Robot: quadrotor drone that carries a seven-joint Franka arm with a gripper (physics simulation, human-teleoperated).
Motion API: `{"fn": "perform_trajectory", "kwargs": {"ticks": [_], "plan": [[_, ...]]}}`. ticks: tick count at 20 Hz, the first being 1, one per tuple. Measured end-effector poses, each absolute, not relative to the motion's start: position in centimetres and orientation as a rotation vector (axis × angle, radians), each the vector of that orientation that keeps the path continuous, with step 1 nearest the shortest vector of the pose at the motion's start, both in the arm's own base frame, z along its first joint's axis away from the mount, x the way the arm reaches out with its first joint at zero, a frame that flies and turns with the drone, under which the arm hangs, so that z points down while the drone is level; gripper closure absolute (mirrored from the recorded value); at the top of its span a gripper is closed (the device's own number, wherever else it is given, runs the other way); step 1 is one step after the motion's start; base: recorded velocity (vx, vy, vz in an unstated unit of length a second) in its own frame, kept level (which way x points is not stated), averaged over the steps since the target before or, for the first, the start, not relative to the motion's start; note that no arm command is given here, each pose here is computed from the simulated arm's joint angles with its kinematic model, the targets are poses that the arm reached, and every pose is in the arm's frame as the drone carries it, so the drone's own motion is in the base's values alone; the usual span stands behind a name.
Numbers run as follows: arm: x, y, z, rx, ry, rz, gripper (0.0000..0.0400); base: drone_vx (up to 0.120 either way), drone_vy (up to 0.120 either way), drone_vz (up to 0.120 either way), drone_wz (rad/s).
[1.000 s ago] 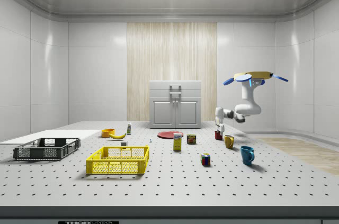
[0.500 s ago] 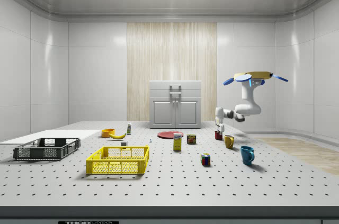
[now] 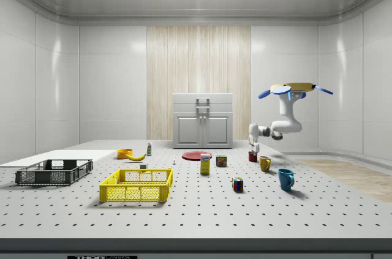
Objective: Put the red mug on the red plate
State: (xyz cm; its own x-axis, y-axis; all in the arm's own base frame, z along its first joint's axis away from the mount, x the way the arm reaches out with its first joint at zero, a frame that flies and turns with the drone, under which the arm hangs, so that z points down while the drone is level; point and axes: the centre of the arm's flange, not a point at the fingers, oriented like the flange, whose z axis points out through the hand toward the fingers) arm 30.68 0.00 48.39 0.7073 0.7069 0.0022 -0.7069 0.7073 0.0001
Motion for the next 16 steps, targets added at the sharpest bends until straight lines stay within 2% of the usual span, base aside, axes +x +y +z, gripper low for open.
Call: {"fn": "perform_trajectory", "kwargs": {"ticks": [3,12,16], "plan": [[30.67,0.0,47.4,0.001,-0.002,0.785,0.0297,0.027,-0.013,0.093,0.0],[30.67,0.0,45.9,0.001,-0.002,0.785,0.03,0.12,-0.12,0.12,0.0],[30.68,0.0,45.8,0.001,-0.002,0.785,0.03,0.12,-0.07,0.02,0.0]]}}
